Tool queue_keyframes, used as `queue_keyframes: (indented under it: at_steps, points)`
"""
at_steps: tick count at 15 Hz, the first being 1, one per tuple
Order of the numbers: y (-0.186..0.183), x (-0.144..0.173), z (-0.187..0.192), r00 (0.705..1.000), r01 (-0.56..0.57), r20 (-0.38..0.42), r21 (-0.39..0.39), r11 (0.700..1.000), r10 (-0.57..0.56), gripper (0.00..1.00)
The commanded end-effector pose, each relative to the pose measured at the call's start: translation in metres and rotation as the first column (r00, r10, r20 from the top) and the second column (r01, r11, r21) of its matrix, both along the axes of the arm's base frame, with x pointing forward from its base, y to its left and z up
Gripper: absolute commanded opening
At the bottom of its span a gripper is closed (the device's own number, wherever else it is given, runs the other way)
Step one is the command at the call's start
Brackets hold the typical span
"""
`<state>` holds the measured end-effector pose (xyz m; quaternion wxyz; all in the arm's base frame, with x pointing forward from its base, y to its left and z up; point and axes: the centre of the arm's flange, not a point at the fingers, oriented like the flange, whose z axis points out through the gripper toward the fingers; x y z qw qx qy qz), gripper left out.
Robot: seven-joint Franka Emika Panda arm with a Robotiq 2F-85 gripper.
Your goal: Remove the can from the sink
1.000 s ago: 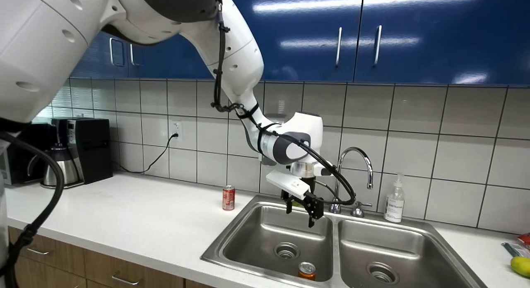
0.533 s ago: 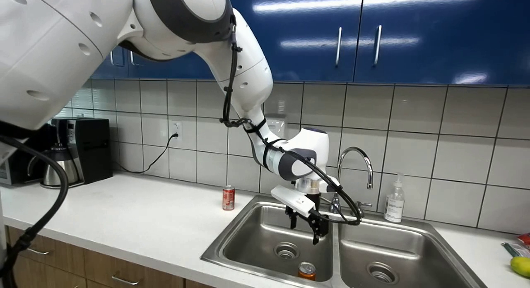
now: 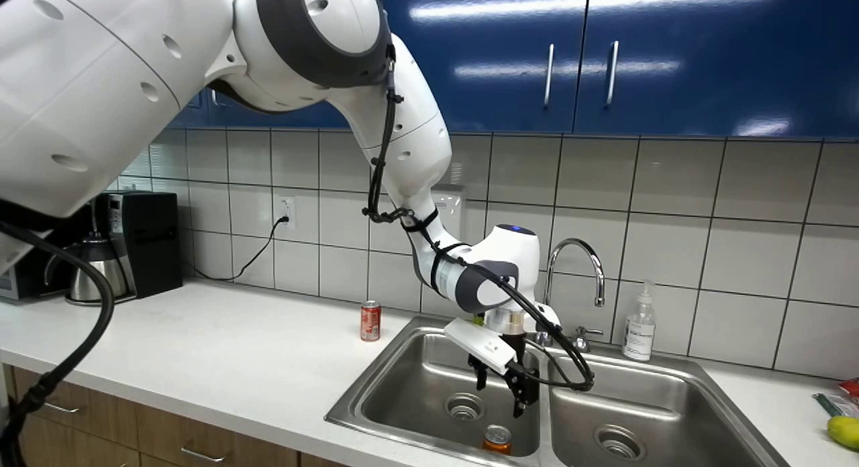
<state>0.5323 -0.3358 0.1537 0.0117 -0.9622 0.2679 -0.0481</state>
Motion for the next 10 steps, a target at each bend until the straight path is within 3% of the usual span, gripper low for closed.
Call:
queue_keyframes:
  at_steps: [1,10]
  points:
    - [-0.009,0.003,-0.019,1.000,-0.020,0.013,-0.015,1.000,0.020,1.00]
    - [-0.006,0.007,-0.059,0.999,-0.040,0.012,-0.034,0.999,0.041,1.00]
